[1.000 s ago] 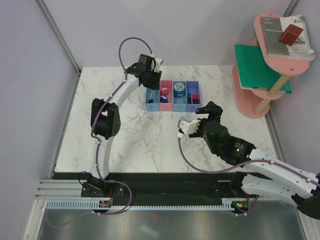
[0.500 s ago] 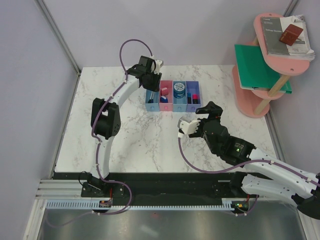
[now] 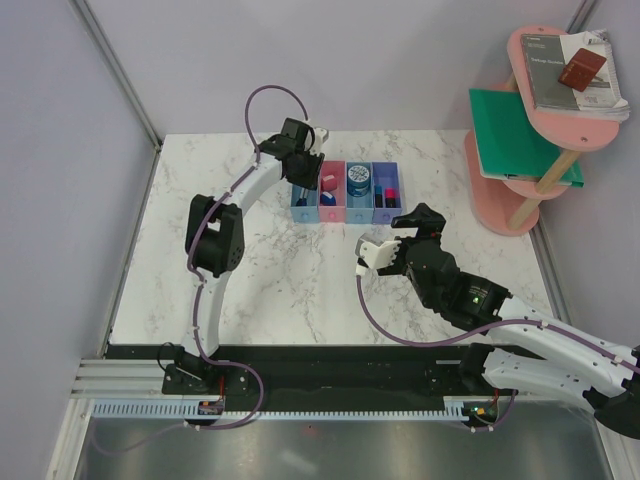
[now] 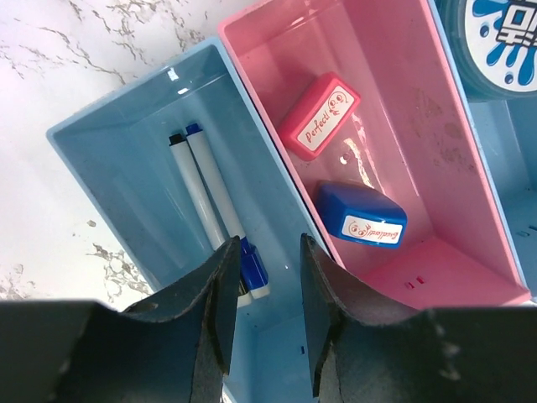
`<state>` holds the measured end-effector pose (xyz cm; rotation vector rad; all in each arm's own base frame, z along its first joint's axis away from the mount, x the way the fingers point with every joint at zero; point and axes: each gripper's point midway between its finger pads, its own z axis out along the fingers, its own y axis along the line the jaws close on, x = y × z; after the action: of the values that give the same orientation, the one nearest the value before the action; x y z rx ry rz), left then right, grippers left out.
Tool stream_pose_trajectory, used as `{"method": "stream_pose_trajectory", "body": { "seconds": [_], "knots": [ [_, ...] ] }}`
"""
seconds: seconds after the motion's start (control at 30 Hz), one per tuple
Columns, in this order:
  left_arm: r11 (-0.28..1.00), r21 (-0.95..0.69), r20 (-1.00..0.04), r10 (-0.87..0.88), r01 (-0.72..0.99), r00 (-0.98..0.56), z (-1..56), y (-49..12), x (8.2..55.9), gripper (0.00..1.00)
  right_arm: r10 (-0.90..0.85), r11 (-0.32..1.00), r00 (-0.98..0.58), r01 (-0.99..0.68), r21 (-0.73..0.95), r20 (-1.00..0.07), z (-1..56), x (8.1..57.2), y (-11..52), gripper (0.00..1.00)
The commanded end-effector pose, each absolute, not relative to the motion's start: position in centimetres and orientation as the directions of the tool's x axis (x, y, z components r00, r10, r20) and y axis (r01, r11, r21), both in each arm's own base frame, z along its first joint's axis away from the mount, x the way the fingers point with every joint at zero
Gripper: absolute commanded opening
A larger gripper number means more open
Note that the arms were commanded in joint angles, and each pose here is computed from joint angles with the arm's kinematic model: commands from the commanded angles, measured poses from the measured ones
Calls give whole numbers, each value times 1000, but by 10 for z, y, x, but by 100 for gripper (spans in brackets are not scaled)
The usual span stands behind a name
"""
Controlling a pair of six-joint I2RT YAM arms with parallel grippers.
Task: Sort the stationery into containers
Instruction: Move the storage box to the center of the board.
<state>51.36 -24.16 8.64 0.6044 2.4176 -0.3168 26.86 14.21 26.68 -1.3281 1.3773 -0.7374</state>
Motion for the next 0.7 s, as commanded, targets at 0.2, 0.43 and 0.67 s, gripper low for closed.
{"method": "stream_pose_trajectory", "body": {
  "seconds": [0.2, 0.43, 0.67],
  "knots": [
    [842, -28, -643, 398, 539, -655, 83, -256, 517, 41, -948, 232, 139, -309, -922, -285, 271, 269, 141, 98],
    [780, 167, -575, 574, 603, -584, 59, -269, 505, 41, -949, 228, 138, -312, -922, -282, 270, 270, 142, 98],
    [719, 266, -476, 677, 641, -562, 33, -268, 496, 40, -949, 231, 135, -316, -920, -284, 272, 270, 142, 98]
  ]
}}
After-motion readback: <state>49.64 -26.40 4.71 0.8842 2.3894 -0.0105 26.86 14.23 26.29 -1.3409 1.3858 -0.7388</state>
